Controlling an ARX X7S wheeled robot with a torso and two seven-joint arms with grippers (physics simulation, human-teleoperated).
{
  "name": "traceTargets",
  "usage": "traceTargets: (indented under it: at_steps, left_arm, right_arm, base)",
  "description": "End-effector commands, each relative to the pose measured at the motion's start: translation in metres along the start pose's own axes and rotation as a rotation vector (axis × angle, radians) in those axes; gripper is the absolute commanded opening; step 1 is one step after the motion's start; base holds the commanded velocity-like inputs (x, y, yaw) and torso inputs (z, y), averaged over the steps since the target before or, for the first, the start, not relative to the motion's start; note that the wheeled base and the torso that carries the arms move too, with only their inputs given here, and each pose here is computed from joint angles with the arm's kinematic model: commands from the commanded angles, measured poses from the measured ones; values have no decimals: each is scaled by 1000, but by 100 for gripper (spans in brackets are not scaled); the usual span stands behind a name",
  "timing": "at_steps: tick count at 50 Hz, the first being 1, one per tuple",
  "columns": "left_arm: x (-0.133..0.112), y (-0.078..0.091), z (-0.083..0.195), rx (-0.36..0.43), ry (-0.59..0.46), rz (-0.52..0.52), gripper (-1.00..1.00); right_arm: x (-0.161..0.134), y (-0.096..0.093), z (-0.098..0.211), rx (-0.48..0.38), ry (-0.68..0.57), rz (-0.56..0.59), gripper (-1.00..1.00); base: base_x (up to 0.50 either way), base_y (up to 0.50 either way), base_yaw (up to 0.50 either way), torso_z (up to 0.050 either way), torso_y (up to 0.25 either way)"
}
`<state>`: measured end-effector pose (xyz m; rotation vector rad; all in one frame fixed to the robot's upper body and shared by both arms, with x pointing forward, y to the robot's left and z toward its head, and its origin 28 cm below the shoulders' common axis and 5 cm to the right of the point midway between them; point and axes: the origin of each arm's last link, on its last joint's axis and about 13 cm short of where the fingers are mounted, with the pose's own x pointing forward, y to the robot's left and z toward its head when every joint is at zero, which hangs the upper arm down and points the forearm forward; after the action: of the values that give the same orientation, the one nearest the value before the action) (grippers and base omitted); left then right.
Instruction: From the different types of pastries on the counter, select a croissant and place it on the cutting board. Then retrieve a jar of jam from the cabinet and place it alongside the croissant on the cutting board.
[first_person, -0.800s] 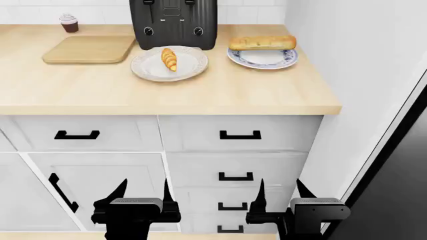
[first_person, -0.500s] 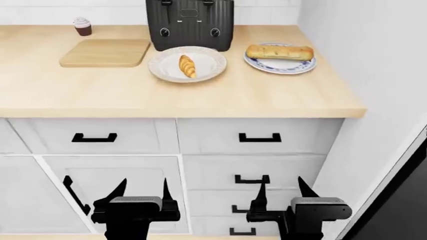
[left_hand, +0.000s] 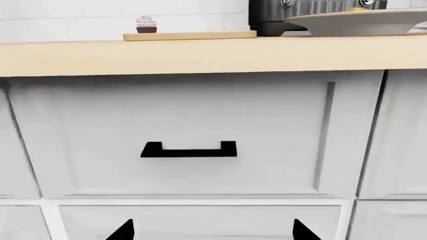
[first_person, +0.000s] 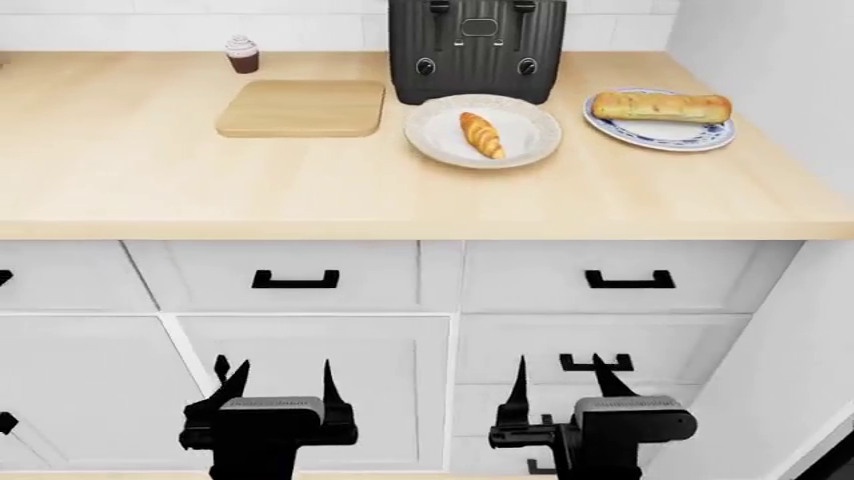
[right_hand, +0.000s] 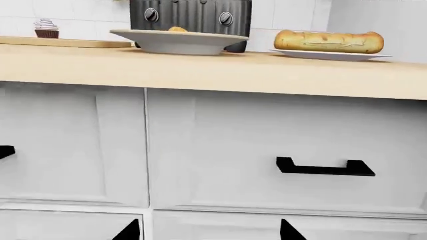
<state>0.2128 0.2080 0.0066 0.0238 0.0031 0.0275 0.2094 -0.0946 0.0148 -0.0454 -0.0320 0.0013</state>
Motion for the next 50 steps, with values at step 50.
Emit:
traceTargets:
  at_steps: [50]
  left_arm:
    - [64, 95, 208, 375, -52, -370, 100]
  right_arm:
    - [38, -69, 258, -362, 34, 253, 100]
  base:
    - [42, 62, 0, 0, 0]
